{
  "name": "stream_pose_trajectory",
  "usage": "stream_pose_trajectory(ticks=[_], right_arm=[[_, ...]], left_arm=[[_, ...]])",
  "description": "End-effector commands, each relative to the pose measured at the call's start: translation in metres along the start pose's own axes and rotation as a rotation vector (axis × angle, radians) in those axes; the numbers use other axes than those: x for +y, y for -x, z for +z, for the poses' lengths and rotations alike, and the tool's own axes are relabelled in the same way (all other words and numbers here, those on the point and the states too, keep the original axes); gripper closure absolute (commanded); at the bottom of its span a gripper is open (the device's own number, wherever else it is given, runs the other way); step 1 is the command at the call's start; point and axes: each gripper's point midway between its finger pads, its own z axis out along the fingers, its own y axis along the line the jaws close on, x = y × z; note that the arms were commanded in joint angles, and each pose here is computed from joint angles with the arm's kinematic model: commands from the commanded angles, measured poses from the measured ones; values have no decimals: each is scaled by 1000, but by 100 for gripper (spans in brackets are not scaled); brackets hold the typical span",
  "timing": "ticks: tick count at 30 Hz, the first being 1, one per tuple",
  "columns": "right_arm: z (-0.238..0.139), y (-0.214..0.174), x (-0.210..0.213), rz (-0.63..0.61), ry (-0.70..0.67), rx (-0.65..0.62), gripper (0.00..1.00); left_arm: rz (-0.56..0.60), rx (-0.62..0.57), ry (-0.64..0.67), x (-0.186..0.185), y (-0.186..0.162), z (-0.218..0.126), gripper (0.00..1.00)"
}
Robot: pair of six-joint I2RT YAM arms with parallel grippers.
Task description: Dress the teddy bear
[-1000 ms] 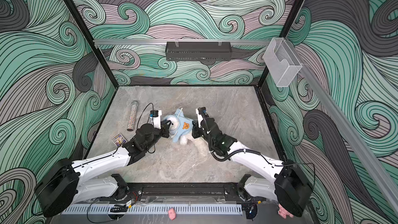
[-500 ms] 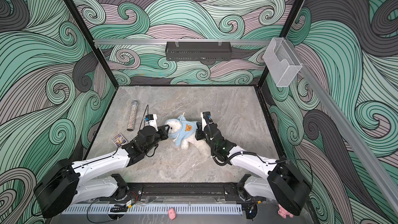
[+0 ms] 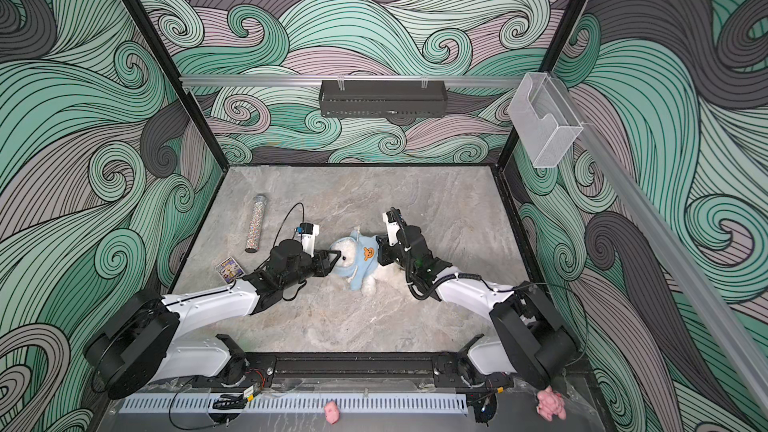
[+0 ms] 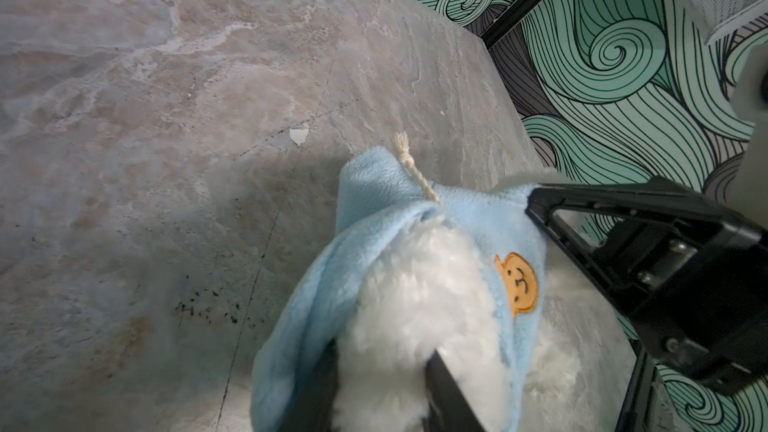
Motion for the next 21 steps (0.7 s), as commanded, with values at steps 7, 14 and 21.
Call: stream_pose_trajectory(ticks=[7,14,21], right_arm=[[1,-1,9,-88,73,-42,100],[1,-8,10,-136,81,-29,100],[0,-15,7,-144,74,-14,100]], left_arm=[[-81,71,-4,-9,11,-2,35],[-146,121,6,-8,19,9,34],[-87,170,22,-11,21,19,37]])
